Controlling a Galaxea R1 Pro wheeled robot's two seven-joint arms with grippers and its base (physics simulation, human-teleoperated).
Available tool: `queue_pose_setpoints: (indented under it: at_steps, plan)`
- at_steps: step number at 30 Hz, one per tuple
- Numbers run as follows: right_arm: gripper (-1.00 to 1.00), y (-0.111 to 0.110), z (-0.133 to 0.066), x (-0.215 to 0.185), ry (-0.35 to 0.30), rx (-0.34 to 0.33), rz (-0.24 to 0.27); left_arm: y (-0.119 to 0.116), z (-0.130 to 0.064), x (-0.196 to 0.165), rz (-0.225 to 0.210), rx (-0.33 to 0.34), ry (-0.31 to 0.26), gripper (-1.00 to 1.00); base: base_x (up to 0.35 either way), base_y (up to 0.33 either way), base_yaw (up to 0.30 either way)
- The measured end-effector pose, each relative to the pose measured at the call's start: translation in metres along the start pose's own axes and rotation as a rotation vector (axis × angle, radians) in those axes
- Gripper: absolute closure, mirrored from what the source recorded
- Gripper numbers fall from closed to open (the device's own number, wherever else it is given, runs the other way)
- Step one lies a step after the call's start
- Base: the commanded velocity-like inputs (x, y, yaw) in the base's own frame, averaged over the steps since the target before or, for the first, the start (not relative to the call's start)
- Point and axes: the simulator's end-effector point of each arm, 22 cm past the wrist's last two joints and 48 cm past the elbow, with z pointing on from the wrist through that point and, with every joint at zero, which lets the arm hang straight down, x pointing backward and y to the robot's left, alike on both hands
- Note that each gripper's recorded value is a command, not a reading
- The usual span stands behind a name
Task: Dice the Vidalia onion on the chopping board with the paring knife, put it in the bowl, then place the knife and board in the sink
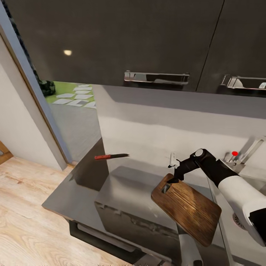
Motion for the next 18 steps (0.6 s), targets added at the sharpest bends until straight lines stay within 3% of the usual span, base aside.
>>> queue_pose_setpoints:
  at_steps: [18]
  plan:
    - [-1.0,0.002,0.015,0.01,0.009,-0.023,0.015,0.0,0.0,0.012,0.002,0.001,0.029,-1.0,0.012,0.0,0.0]
